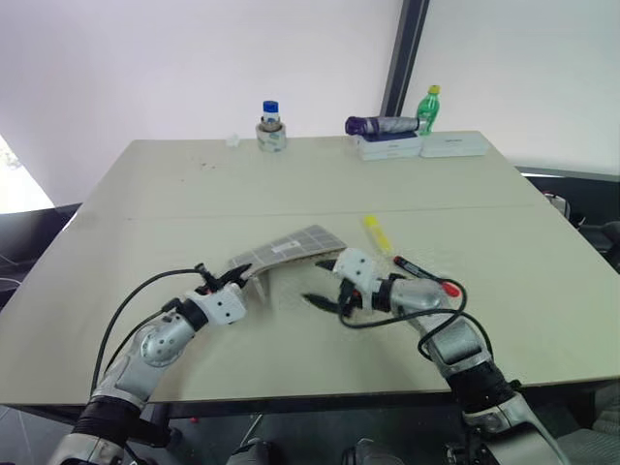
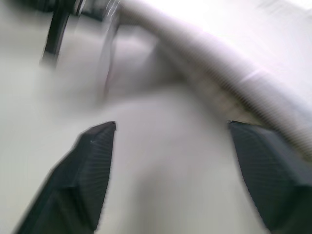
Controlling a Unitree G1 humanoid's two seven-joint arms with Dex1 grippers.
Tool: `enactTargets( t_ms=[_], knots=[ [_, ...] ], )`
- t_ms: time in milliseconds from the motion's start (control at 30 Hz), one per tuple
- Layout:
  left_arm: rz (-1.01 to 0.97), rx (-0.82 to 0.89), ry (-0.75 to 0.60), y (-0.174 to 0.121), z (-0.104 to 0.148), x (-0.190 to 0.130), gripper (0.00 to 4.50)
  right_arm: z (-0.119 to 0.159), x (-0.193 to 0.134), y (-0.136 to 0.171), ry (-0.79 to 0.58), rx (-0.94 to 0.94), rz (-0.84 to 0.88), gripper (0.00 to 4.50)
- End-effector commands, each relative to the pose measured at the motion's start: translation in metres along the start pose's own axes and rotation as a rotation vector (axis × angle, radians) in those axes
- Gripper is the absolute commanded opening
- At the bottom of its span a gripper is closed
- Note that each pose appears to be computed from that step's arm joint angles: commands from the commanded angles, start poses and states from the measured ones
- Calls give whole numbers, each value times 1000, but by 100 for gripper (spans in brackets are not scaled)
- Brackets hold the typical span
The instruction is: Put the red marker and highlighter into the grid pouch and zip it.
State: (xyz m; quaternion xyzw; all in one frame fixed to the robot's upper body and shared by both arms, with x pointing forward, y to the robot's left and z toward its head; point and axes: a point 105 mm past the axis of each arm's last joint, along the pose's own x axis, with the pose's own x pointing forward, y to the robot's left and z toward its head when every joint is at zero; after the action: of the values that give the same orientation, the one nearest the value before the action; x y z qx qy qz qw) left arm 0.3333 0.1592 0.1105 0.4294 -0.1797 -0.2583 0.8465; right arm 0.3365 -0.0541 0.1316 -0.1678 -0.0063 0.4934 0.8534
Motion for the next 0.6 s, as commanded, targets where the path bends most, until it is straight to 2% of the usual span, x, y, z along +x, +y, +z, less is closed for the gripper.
enactTargets(
  t_ms=[33,167,467,600],
  knots=[
    [33,-20,-33,13,6,0,0,17,1,-3,-83,21,-44,204],
    [19,-25,-47,13,9,3,0,16,10,-11,-86,40,-113,4],
    [-6,-11,-73,12,14,1,0,7,21,-20,-40,-20,-161,4],
    [-43,6,-98,6,19,-3,0,9,28,-24,-26,-112,-184,4]
  ],
)
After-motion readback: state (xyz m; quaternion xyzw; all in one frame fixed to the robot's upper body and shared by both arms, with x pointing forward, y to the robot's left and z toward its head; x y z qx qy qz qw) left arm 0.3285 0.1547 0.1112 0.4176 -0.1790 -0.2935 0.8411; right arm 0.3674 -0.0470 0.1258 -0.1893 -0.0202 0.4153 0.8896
